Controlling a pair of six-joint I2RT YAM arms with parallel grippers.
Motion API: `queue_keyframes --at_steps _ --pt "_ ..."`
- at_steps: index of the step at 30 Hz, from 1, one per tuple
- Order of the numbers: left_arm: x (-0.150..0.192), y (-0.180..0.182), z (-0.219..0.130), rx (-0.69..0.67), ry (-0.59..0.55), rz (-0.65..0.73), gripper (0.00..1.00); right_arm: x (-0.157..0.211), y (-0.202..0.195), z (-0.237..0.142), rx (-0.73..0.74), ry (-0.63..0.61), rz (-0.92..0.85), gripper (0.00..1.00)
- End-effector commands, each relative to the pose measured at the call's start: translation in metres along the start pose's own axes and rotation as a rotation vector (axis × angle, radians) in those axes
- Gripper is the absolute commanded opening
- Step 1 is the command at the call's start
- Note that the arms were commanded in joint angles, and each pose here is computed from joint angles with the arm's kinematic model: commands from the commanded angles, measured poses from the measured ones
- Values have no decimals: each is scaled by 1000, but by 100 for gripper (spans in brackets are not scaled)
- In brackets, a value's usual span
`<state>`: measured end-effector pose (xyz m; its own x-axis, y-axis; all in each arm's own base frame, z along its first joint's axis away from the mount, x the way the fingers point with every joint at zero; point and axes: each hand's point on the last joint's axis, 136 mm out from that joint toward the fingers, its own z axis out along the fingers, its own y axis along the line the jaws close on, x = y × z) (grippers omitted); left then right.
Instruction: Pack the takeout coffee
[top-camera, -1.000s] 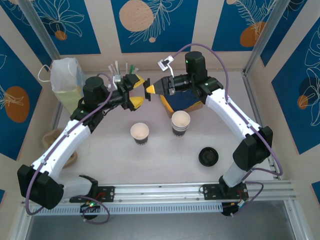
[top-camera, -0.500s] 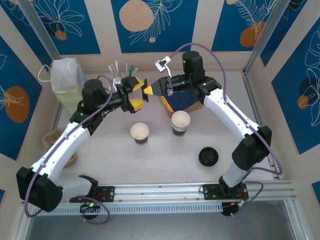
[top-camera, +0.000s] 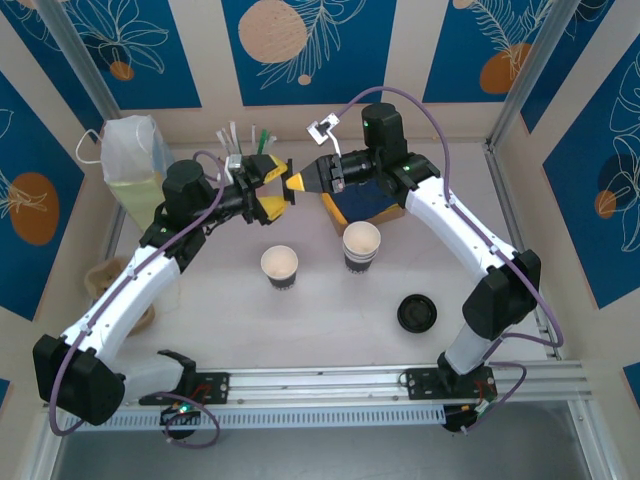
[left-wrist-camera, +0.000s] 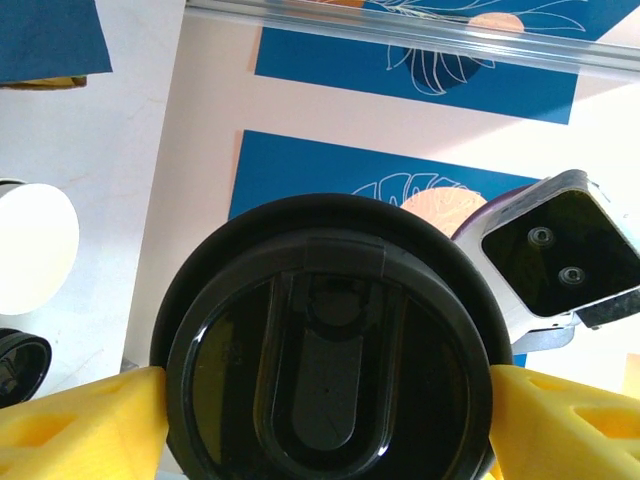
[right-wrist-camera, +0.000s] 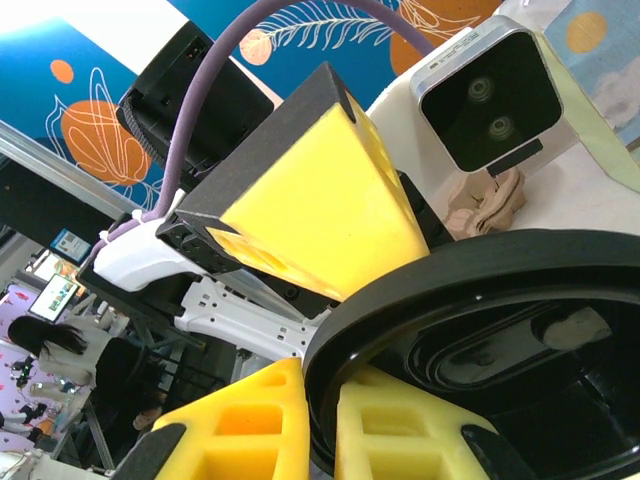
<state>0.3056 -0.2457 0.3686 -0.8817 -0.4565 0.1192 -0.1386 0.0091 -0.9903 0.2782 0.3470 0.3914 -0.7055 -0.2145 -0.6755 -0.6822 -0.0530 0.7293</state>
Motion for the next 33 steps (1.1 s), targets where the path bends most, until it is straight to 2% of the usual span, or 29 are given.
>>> queue_keyframes --at_steps 1,10,12,15,18,21,23,25,31,33 --pt "7 -20 -6 68 26 51 79 4 8 4 -27 28 -1 10" --pt "6 -20 -6 77 18 53 68 2 7 4 -20 24 -1 12" --pt "6 -19 -6 76 17 54 68 2 7 5 -19 23 0 15" --pt "6 -17 -7 67 10 57 69 1 7 4 -16 20 -2 23" --pt "4 -11 -8 44 -2 56 70 0 7 2 -6 14 0 36" --pt "2 -5 -9 17 -11 63 69 0 3 -3 16 3 6 38" --pt "1 0 -10 -8 -22 69 69 0 0 -7 31 -7 14 46" --pt "0 4 -11 -29 -26 83 69 2 -4 -11 50 -17 25 50" --pt "-4 24 -19 -155 -60 135 69 12 -14 -20 120 -39 51 75" --pt "-6 33 -23 -214 -75 159 69 15 -19 -23 142 -42 65 79"
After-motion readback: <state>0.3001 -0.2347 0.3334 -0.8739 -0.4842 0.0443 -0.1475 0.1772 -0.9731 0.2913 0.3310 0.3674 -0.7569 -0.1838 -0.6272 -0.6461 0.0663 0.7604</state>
